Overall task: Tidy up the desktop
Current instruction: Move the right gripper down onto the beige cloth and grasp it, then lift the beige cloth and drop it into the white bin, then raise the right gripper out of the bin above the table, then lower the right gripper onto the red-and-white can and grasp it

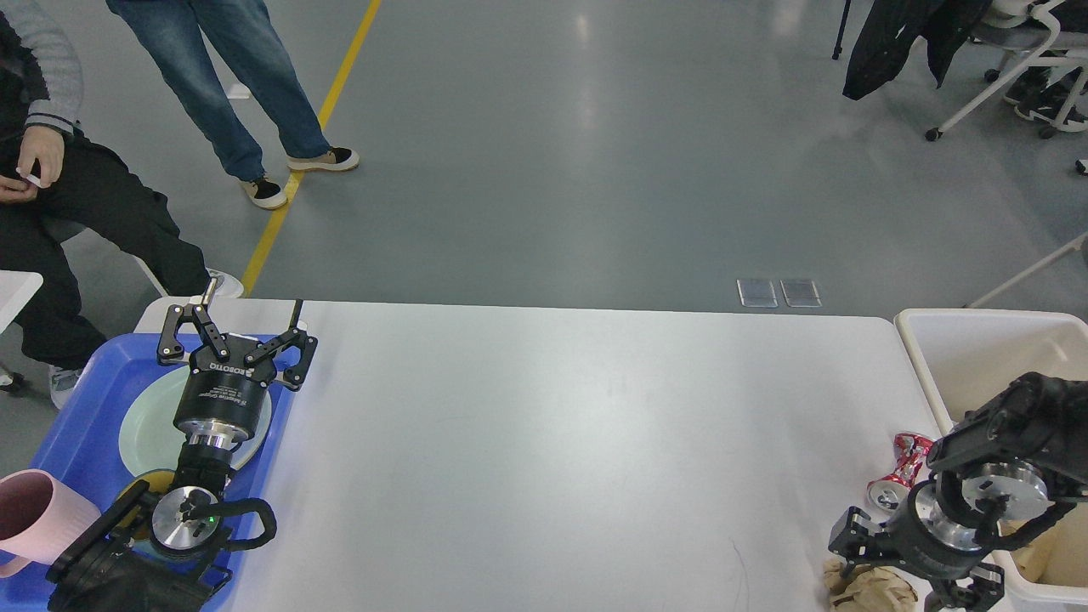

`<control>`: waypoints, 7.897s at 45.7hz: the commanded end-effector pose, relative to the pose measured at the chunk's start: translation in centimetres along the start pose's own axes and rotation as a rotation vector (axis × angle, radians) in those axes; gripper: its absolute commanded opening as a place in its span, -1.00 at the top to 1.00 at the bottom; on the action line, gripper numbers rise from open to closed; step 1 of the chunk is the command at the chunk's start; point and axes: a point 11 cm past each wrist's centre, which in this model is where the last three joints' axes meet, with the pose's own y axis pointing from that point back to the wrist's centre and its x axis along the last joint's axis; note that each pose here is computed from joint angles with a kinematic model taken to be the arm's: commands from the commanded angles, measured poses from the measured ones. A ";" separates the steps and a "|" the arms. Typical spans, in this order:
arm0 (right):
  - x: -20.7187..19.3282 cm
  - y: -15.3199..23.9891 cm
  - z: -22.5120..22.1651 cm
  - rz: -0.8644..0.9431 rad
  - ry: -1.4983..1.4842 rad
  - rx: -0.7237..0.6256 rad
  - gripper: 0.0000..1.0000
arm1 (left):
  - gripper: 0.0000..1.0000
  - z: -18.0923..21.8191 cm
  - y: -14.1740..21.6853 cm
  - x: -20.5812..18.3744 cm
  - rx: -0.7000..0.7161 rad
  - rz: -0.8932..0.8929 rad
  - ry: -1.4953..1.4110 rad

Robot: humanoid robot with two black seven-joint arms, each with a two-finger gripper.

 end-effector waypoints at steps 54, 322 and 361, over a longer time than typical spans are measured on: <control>0.3 5.3 -1.9 0.024 -0.057 0.094 1.00 | -0.93 0.0 0.0 0.0 0.000 0.000 0.000; 12.6 8.6 0.6 0.385 -0.186 0.027 -1.00 | -0.93 0.0 0.0 0.0 0.000 0.000 0.000; 12.1 -2.4 0.6 0.504 -0.292 0.001 -1.00 | -0.93 0.0 -0.1 0.0 0.000 -0.001 0.000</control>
